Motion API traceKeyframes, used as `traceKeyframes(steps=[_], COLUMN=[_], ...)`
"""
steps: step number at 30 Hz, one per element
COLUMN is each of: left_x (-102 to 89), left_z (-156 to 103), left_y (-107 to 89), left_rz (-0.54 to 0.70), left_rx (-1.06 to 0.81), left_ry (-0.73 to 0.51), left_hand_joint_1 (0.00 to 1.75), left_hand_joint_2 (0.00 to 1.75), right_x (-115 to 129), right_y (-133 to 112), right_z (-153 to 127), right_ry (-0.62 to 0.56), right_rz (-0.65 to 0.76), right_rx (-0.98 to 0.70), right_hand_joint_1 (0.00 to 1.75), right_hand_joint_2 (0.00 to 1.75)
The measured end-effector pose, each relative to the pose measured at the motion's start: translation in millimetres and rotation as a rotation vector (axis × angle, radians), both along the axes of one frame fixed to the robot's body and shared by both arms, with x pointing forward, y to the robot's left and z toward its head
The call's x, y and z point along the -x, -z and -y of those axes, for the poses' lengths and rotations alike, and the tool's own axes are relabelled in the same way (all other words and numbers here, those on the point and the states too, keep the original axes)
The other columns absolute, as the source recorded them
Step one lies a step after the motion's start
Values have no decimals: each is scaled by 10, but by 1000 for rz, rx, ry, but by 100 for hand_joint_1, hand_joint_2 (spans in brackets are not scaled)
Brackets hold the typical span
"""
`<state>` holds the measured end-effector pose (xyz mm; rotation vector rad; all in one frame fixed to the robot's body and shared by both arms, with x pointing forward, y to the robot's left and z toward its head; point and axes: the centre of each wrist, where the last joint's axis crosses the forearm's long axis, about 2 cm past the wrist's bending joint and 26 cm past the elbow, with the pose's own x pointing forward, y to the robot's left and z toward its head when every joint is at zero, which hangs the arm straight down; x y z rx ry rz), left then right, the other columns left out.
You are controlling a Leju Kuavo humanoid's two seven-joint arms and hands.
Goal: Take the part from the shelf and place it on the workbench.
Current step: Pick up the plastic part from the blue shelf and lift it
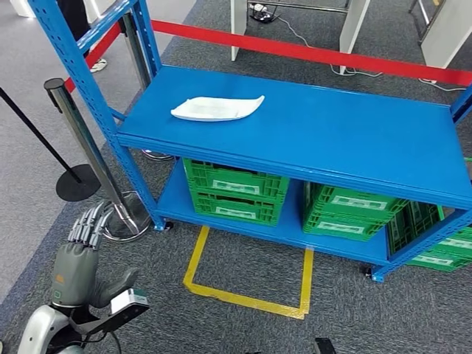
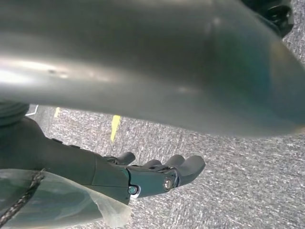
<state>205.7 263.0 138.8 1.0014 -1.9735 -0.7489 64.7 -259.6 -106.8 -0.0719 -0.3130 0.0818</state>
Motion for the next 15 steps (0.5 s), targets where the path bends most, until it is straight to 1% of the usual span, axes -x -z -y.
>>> traceKeyframes(steps=[4, 13, 15], left_x=[-15, -57, -109], left_z=[1, -5, 12], left_y=[-9, -32, -49], left_rz=[-10, -14, -15], left_rx=[-8, -18, -25], left_ry=[8, 30, 48], left_hand_joint_1=[0, 0, 0], left_hand_joint_2=[0, 0, 0], right_x=[-35, -13, -6], right_y=[-14, -29, -23], right_z=[-22, -55, -39], right_ry=[-1, 2, 23], right_rz=[-5, 0, 12], right_rx=[1, -19, -29], right_hand_joint_1=[0, 0, 0], right_hand_joint_2=[0, 0, 0])
